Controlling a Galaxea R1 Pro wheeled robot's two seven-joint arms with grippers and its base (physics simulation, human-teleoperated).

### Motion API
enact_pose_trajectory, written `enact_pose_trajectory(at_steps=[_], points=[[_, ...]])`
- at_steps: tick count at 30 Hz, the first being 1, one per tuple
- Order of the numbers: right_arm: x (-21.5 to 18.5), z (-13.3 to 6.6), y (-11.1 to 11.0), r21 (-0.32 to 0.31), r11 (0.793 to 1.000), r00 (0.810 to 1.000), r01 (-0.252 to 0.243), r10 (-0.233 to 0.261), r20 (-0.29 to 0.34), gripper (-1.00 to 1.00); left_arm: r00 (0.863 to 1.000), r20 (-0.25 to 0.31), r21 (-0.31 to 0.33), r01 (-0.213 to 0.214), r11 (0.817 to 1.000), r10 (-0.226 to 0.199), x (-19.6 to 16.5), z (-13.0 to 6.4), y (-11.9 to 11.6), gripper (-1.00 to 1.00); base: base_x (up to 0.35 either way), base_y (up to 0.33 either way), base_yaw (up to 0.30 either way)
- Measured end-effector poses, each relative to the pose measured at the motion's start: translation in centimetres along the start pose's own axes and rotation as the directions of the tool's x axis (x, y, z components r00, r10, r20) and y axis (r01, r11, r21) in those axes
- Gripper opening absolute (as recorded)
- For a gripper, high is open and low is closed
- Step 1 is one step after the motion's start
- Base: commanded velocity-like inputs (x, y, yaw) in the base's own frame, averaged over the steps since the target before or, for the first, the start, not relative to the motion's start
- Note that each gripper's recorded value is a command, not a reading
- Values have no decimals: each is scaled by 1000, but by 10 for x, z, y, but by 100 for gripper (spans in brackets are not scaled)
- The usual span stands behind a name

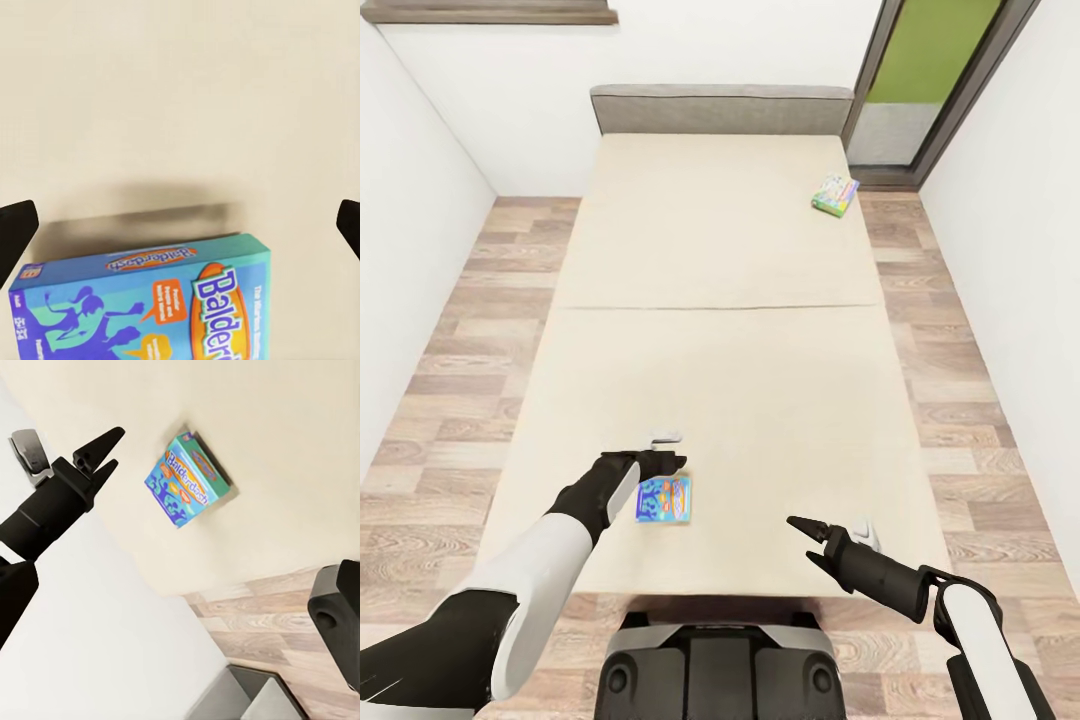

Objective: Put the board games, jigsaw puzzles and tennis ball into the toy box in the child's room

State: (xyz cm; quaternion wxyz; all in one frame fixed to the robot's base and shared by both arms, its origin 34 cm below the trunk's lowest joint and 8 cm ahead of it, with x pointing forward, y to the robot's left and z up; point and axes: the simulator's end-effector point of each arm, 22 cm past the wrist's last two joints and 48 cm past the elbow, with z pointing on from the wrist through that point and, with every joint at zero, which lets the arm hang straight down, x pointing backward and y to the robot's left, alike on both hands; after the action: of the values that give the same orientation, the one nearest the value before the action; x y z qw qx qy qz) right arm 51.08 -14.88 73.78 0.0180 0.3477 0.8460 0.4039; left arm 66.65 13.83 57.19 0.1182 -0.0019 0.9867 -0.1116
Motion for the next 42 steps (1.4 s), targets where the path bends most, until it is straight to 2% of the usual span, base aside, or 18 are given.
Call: enact_pose_trajectory(at_steps=[16, 22, 24, 25, 29, 32, 36, 42], points=[[0, 2, -2, -13, 1000, 1000, -11, 11, -6, 100, 1000, -22, 0, 3, 1000, -3, 13, 10, 2, 100, 0, 0, 0], [-6, -8, 25, -159, 987, 1000, -1, -2, -16, 100, 1000, -30, 0, 4, 1000, -4, 17, 13, 3, 100, 0, 0, 0], [-7, -14, 36, -222, 975, 1000, 6, -10, -19, 100, 999, -32, 0, 5, 1000, -5, 19, 14, 3, 100, 0, 0, 0], [-8, -23, 46, -282, 959, 1000, 11, -18, -22, 100, 999, -33, 0, 5, 1000, -5, 19, 15, 3, 100, 0, 0, 0], [-8, -39, 57, -366, 930, 999, 17, -30, -30, 100, 999, -35, 0, 6, 1000, -6, 21, 16, 3, 100, 0, 0, 0], [-7, -47, 62, -402, 915, 999, 19, -35, -34, 100, 999, -31, 0, 5, 1000, -5, 20, 16, 3, 100, 0, 0, 0], [-5, -49, 64, -418, 908, 999, 19, -38, -38, 100, 1000, -27, 0, 4, 1000, -4, 19, 16, 3, 100, 0, 0, 0], [-3, -46, 61, -402, 916, 998, 18, -37, -41, 100, 1000, -25, 0, 4, 1000, -4, 19, 16, 3, 100, 0, 0, 0]])
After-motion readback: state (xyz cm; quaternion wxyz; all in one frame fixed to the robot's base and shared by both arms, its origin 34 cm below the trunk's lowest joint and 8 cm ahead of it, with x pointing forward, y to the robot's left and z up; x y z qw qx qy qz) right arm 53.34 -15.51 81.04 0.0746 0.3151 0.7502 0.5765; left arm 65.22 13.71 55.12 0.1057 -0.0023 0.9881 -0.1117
